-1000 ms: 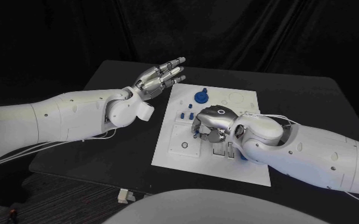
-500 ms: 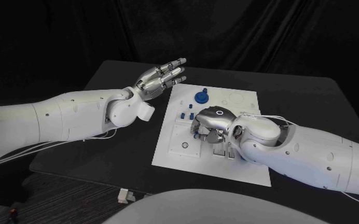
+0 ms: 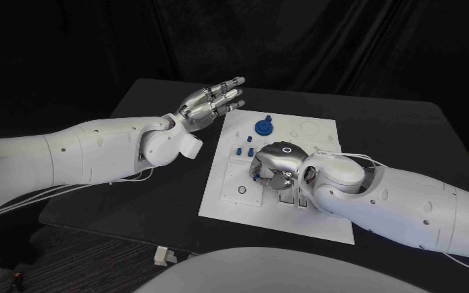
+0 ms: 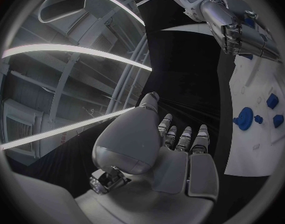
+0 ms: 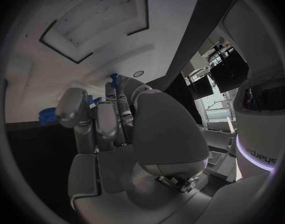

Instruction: Assemble the parts on the task board

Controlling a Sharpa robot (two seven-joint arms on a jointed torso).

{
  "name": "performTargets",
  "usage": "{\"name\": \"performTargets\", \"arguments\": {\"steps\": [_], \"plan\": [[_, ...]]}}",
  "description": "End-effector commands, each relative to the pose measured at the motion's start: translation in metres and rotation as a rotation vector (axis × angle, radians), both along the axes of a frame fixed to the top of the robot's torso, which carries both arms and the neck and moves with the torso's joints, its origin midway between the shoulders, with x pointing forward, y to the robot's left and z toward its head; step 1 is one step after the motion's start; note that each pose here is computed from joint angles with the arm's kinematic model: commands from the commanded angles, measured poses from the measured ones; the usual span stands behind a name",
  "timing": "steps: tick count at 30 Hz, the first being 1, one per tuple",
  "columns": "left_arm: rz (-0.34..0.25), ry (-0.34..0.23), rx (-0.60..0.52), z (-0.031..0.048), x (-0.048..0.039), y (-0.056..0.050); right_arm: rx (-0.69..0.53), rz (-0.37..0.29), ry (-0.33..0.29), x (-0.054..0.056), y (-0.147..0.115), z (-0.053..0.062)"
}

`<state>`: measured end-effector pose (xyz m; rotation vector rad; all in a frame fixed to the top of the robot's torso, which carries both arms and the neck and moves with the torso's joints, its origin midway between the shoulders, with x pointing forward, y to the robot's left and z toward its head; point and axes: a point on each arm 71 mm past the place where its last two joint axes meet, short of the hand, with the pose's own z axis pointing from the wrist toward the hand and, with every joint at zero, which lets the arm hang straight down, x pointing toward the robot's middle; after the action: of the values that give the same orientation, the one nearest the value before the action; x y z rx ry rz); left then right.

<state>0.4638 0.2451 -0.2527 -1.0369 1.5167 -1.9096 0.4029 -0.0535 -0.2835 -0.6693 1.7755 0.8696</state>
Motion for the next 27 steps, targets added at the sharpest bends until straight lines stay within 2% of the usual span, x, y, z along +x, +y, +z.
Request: {"name": "performTargets", "arguments": {"steps": [1,20,24,27], "plan": [[-0.012,0.000,-0.018,0.0000,-0.0007,-0.002,-0.021,-0.011,0.006,-0.001,-0.002,-0.004],[-0.014,0.009,-0.017,-0.0039,-0.0013,-0.001,0.005,0.010,0.009,-0.002,-0.005,-0.004],[-0.012,0.010,-0.016,-0.0044,-0.0015,0.000,0.045,0.000,0.002,-0.003,-0.014,0.001],[-0.010,0.011,-0.015,-0.0046,-0.0017,0.001,0.078,-0.011,-0.026,0.000,-0.024,0.011]]}}
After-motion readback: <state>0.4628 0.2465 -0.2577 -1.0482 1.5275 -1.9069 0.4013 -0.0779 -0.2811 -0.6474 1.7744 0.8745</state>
